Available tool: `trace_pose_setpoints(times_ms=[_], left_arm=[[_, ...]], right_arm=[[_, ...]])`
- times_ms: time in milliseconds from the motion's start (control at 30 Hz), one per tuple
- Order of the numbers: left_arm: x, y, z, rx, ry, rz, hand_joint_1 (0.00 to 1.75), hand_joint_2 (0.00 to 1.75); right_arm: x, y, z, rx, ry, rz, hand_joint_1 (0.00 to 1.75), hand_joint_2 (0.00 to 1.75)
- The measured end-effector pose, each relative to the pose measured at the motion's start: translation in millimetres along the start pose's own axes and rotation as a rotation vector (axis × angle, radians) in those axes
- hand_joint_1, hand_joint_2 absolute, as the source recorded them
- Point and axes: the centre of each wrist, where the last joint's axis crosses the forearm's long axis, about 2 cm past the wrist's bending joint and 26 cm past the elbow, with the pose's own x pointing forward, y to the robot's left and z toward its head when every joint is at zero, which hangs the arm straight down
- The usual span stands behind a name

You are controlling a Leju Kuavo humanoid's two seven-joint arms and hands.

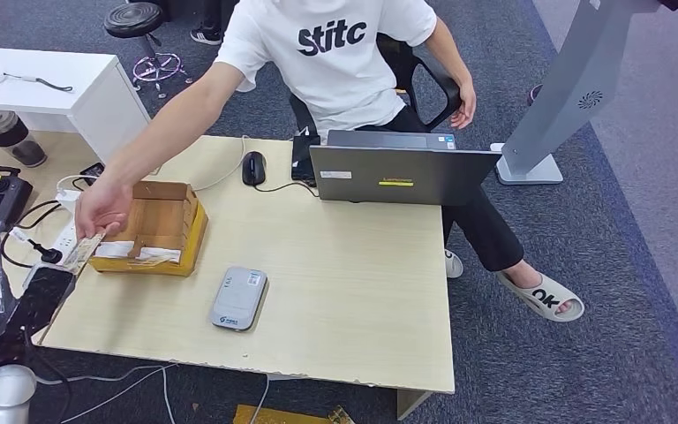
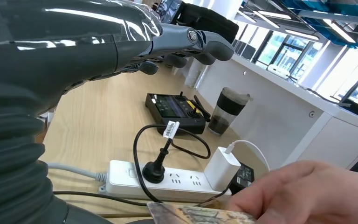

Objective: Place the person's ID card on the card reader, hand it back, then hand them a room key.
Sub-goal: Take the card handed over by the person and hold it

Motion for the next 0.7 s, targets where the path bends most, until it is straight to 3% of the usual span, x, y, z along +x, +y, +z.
trace_pose_setpoints(times_ms=[333,700], left_arm=[[6.6,-4.0,-6.1,-0.001,-0.01,-0.009,0.0,1.75],[55.6,-29.8,-42.7,-0.054,-0.078,-0.039,0.0,1.75]], right_arm=[[0.0,0.2,0.0,0.01,0.004,0.021,0.0,1.75],[6.2,1.2,-0.4,0.04,-0.038,0.083,0.0,1.75]])
